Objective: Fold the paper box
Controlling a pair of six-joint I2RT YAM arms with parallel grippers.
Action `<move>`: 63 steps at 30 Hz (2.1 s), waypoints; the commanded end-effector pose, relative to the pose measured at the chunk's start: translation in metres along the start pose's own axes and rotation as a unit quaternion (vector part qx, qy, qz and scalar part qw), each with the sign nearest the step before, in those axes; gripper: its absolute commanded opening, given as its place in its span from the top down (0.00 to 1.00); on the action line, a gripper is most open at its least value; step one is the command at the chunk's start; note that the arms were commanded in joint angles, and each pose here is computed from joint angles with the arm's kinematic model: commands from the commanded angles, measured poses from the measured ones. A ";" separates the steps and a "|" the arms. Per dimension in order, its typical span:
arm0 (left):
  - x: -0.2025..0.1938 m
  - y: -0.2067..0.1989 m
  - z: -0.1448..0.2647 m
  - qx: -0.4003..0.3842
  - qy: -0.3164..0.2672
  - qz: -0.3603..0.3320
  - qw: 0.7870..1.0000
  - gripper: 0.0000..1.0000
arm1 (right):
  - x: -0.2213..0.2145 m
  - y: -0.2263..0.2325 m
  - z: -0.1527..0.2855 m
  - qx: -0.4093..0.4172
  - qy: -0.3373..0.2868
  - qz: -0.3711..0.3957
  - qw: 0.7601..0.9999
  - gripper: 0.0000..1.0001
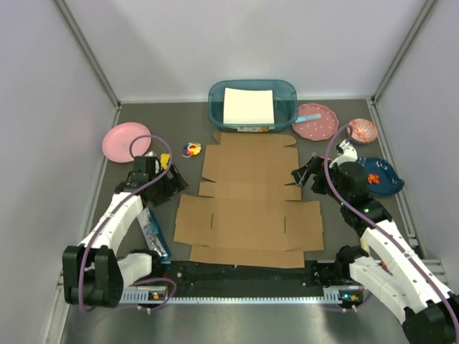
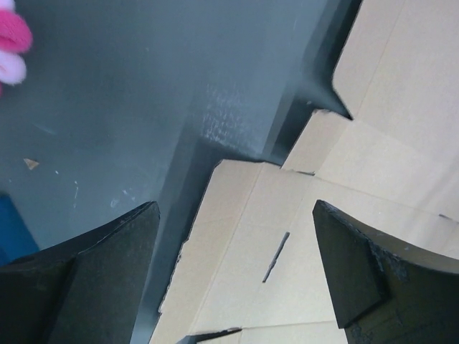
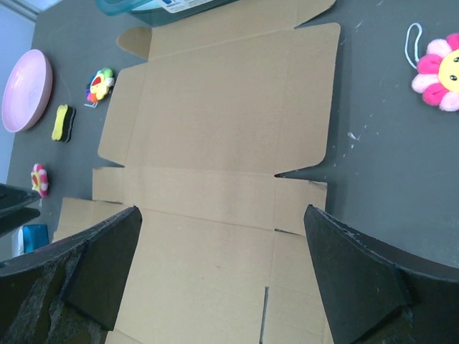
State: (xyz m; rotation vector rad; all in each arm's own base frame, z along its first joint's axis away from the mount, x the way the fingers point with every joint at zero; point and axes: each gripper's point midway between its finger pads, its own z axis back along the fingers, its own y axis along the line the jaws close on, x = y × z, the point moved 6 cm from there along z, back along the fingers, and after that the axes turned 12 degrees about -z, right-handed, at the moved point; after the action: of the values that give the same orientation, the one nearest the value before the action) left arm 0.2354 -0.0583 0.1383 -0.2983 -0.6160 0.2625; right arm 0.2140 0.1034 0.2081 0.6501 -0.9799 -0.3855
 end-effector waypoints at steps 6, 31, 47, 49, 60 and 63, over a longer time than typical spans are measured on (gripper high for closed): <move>-0.044 0.014 -0.021 0.000 0.082 0.025 0.996 0.14 | 0.004 0.009 0.000 0.031 -0.008 0.001 0.999 0.03; -0.004 -0.064 0.064 -0.227 -0.072 -0.116 0.964 1.00 | 0.043 0.049 0.038 0.075 -0.057 0.008 0.996 0.04; 0.045 -0.185 0.232 -0.439 -0.232 -0.287 0.819 1.00 | 0.135 0.134 0.172 0.174 -0.204 0.048 0.962 0.04; 0.049 -0.196 0.241 -0.463 -0.230 -0.306 0.799 1.00 | 0.137 0.136 0.181 0.179 -0.210 0.047 0.960 0.04; 0.063 -0.239 0.317 -0.569 -0.259 -0.358 0.693 1.00 | 0.137 0.138 0.217 0.202 -0.233 0.046 0.950 0.05; 0.070 -0.248 0.321 -0.577 -0.258 -0.369 0.681 1.00 | 0.141 0.143 0.227 0.209 -0.240 0.050 0.947 0.05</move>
State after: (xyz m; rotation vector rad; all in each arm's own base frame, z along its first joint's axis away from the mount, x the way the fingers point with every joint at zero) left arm 0.1439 -0.1999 0.4673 -1.1135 -1.2176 -0.8145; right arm 0.1113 0.0626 0.4579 0.8918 -1.5007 -0.2693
